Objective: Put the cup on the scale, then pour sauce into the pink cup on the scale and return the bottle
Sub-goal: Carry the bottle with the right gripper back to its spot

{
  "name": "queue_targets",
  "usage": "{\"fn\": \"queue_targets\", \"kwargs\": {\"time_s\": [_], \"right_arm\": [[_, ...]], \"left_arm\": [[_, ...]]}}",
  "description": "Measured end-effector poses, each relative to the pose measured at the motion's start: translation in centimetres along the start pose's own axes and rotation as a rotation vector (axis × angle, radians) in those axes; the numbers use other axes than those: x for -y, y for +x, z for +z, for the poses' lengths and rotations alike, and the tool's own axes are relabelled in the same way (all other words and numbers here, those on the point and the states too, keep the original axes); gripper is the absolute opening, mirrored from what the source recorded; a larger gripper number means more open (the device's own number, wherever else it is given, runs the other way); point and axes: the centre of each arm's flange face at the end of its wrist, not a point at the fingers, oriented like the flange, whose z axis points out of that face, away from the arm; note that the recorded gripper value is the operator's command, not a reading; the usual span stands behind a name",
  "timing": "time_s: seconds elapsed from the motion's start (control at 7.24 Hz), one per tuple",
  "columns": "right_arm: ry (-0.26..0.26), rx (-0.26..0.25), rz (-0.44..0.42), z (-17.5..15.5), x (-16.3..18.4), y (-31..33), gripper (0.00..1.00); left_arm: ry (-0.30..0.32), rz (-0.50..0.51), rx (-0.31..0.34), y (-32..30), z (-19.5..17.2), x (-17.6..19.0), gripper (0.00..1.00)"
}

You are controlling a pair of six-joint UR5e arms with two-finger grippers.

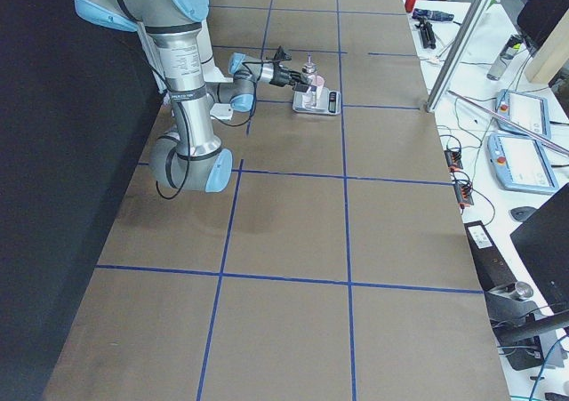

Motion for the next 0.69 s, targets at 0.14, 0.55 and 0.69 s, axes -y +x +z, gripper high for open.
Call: {"fn": "queue_targets", "kwargs": {"time_s": [0.14,0.55,0.69], "right_arm": [[-0.008,0.001,0.036,-0.6,-0.6,2.7,0.0],[-0.011,0.002,0.075,-2.3,-5.0,12.7,0.0],[-0.011,0.012,0.085,-2.6,-6.9,15.3,0.0]], "left_arm": [[0.004,0.004,0.003,0.2,-0.2,0.0,1.0],[0.016,0.016,0.008,0.9,-0.9,-0.1,1.0],[0.021,0.022,0.009,1.1,-1.2,-0.1,1.0]]}}
